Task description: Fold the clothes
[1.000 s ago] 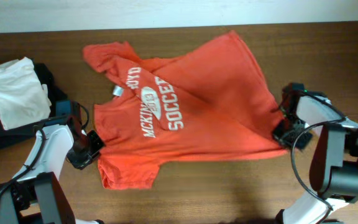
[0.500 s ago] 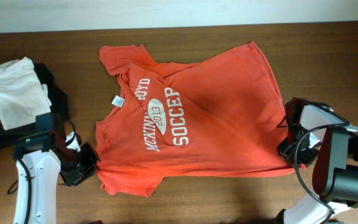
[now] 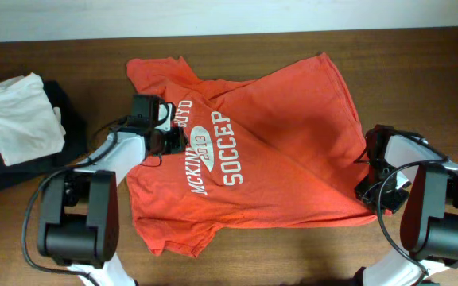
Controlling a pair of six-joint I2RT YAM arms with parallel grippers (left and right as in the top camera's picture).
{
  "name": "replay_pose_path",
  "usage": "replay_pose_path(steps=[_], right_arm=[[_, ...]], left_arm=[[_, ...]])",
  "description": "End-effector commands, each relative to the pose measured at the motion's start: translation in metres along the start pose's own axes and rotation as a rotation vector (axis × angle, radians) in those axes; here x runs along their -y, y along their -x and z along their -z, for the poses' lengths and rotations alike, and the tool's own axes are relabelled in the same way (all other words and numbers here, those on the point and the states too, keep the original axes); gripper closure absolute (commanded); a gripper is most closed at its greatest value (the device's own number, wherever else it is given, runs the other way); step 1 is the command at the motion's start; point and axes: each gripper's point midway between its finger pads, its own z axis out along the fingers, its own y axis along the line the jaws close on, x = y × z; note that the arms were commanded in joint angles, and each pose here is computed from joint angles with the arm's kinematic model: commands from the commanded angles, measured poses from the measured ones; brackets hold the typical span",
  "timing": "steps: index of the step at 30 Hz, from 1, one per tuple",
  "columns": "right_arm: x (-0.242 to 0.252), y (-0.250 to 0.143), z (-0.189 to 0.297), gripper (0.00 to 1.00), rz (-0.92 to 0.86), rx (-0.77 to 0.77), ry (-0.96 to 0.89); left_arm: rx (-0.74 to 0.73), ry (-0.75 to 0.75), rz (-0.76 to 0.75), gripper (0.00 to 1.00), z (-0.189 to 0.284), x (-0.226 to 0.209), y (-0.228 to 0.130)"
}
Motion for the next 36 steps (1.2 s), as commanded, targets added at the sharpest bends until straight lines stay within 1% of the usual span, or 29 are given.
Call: replay_pose_path(steps=[1, 2, 3, 4, 6, 8, 10, 11, 12, 13, 15, 16, 17, 18, 20, 21, 22, 24, 26, 27, 28, 29, 30, 32, 34, 36], right_arm=[[-0.011, -0.009, -0.017, 0.96, 0.013, -0.063, 0.034], [-0.011, -0.009, -0.017, 0.96, 0.017, -0.063, 0.034], [-0.011, -0.009, -0.017, 0.96, 0.017, -0.063, 0.034], [-0.011, -0.009, -0.018, 0.96, 0.017, -0.063, 0.035], [-0.011, -0.008, -0.018, 0.96, 0.019, -0.062, 0.035], [-0.011, -0.008, -0.017, 0.95, 0.020, -0.062, 0.035], [-0.012, -0.008, -0.018, 0.95, 0.019, -0.060, 0.037], [-0.012, -0.008, -0.017, 0.95, 0.019, -0.060, 0.037], [-0.012, -0.008, -0.018, 0.95, 0.019, -0.060, 0.037], [-0.012, -0.008, -0.018, 0.95, 0.019, -0.060, 0.037], [-0.012, -0.008, -0.018, 0.95, 0.019, -0.060, 0.037], [-0.011, -0.008, -0.018, 0.95, 0.027, -0.060, 0.038], [-0.012, -0.008, -0.018, 0.95, 0.045, -0.062, 0.043], [-0.014, -0.009, -0.017, 0.94, 0.063, -0.064, 0.054], [-0.015, -0.008, -0.017, 0.94, 0.074, -0.064, 0.058], [-0.016, -0.009, -0.017, 0.94, 0.093, -0.066, 0.062], [-0.016, -0.009, -0.017, 0.94, 0.095, -0.065, 0.062], [-0.016, -0.008, -0.017, 0.94, 0.095, -0.064, 0.063], [-0.016, -0.008, -0.017, 0.93, 0.095, -0.064, 0.062], [-0.016, -0.009, -0.017, 0.93, 0.095, -0.065, 0.063], [-0.016, -0.009, -0.017, 0.93, 0.095, -0.065, 0.062], [-0.016, -0.009, -0.017, 0.93, 0.095, -0.065, 0.062], [-0.016, -0.009, -0.017, 0.93, 0.095, -0.065, 0.062], [-0.016, -0.009, -0.017, 0.93, 0.096, -0.065, 0.062], [-0.015, -0.009, -0.017, 0.93, 0.096, -0.067, 0.061], [-0.015, -0.010, -0.017, 0.93, 0.097, -0.070, 0.059]], left_arm=[[-0.059, 0.115, 0.021, 0.57, -0.025, -0.033, -0.018], [-0.087, 0.185, 0.043, 0.64, -0.021, -0.051, -0.025], [-0.122, 0.267, 0.108, 0.67, -0.014, -0.074, -0.035], [-0.167, 0.372, 0.253, 0.71, -0.001, -0.106, -0.052], [-0.189, 0.404, 0.438, 0.72, 0.012, -0.136, -0.065], [-0.145, 0.375, 0.569, 0.72, 0.017, -0.156, -0.060], [-0.099, 0.325, 0.568, 0.71, 0.015, -0.153, -0.045], [-0.070, 0.306, 0.560, 0.71, 0.019, -0.151, -0.028], [-0.055, 0.296, 0.526, 0.65, 0.025, -0.149, -0.013], [-0.061, 0.296, 0.501, 0.64, 0.033, -0.147, -0.003], [-0.119, 0.271, 0.476, 0.56, 0.059, -0.134, 0.013], [-0.197, 0.224, 0.486, 0.53, 0.077, -0.116, 0.010], [-0.279, 0.195, 0.468, 0.52, 0.093, -0.099, -0.003], [-0.329, 0.203, 0.441, 0.52, 0.104, -0.087, -0.014], [-0.364, 0.259, 0.359, 0.52, 0.124, -0.062, -0.029], [-0.392, 0.274, 0.328, 0.52, 0.138, -0.044, -0.049], [-0.405, 0.283, 0.330, 0.52, 0.148, -0.034, -0.070], [-0.409, 0.291, 0.367, 0.52, 0.165, -0.029, -0.112], [-0.435, 0.302, 0.384, 0.52, 0.180, -0.025, -0.168], [-0.466, 0.274, 0.404, 0.52, 0.182, -0.017, -0.199], [-0.485, 0.202, 0.417, 0.52, 0.180, -0.003, -0.216], [-0.502, 0.196, 0.429, 0.52, 0.180, 0.000, -0.235], [-0.496, 0.196, 0.427, 0.51, 0.174, -0.001, -0.243], [-0.476, 0.193, 0.445, 0.51, 0.160, -0.005, -0.248], [-0.432, 0.182, 0.445, 0.50, 0.143, -0.008, -0.240], [-0.416, 0.200, 0.458, 0.50, 0.135, -0.012, -0.235]])
